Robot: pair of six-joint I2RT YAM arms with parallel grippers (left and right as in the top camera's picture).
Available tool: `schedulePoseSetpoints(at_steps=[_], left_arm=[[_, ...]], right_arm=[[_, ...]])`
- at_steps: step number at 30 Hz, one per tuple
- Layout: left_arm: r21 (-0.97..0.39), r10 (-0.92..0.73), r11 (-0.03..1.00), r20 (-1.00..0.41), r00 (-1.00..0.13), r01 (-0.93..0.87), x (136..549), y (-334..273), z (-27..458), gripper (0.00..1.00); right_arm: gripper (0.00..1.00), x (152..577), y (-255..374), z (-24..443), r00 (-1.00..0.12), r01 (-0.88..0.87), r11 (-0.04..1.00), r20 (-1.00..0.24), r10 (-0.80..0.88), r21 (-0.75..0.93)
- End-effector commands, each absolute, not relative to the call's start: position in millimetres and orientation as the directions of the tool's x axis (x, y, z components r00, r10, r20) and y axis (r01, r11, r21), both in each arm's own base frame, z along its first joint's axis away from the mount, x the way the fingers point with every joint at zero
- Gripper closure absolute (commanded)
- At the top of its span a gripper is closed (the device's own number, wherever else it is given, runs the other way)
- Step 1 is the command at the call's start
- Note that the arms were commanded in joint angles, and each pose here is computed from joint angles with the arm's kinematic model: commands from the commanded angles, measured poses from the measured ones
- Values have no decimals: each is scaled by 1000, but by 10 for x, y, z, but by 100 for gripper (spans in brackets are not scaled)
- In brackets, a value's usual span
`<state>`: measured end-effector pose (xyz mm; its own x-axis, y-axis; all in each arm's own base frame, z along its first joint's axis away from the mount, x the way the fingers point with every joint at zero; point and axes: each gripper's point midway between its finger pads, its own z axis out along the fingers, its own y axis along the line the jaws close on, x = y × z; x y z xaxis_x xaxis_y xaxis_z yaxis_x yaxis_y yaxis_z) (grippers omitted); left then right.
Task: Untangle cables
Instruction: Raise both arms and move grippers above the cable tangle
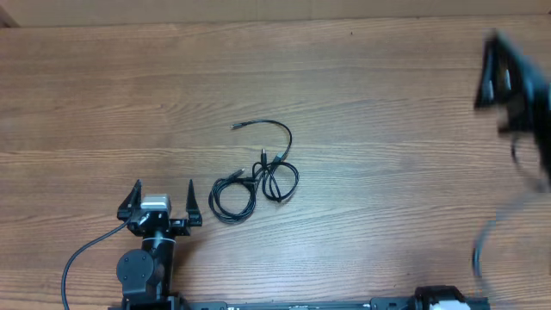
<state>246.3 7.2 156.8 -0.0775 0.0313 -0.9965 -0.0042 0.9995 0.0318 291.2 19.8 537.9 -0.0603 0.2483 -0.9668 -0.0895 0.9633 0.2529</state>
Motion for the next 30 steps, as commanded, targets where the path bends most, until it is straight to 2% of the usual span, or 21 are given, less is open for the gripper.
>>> schedulePoseSetpoints(at_steps=[1,5,9,13,17,20,23,27,30], left_arm=[[55,54,998,-996,-74,-4,2459,72,1568,0],[55,54,998,-996,-73,-3,2459,71,1568,0],[55,54,998,-996,-74,-4,2459,72,1568,1],[65,64,998,-996,-69,-15,2460,92,1580,0],[69,70,997,-997,37,-35,2463,115,1846,0],[102,83,991,-975,207,84,2390,-120,2305,0],[121,70,983,-943,326,139,2201,-246,2873,0],[108,81,994,-868,490,26,1728,-112,3928,0],[106,136,991,-834,535,-85,1429,23,4629,0]], right_arm=[[0,3513,233,5191,-211,-68,962,-946,245,265],[0,4144,310,4451,-470,-27,958,-849,240,286],[0,4450,377,3692,-657,11,952,-716,236,304],[0,4533,423,3334,-736,26,948,-635,233,318],[0,4432,421,3335,-751,17,953,-625,212,303],[0,4332,413,3348,-762,-5,962,-623,174,275],[0,4243,399,3336,-777,-6,966,-610,159,260],[0,4182,396,3302,-792,-2,967,-590,154,255],[0,4154,460,3295,-801,-20,961,-579,150,276]])
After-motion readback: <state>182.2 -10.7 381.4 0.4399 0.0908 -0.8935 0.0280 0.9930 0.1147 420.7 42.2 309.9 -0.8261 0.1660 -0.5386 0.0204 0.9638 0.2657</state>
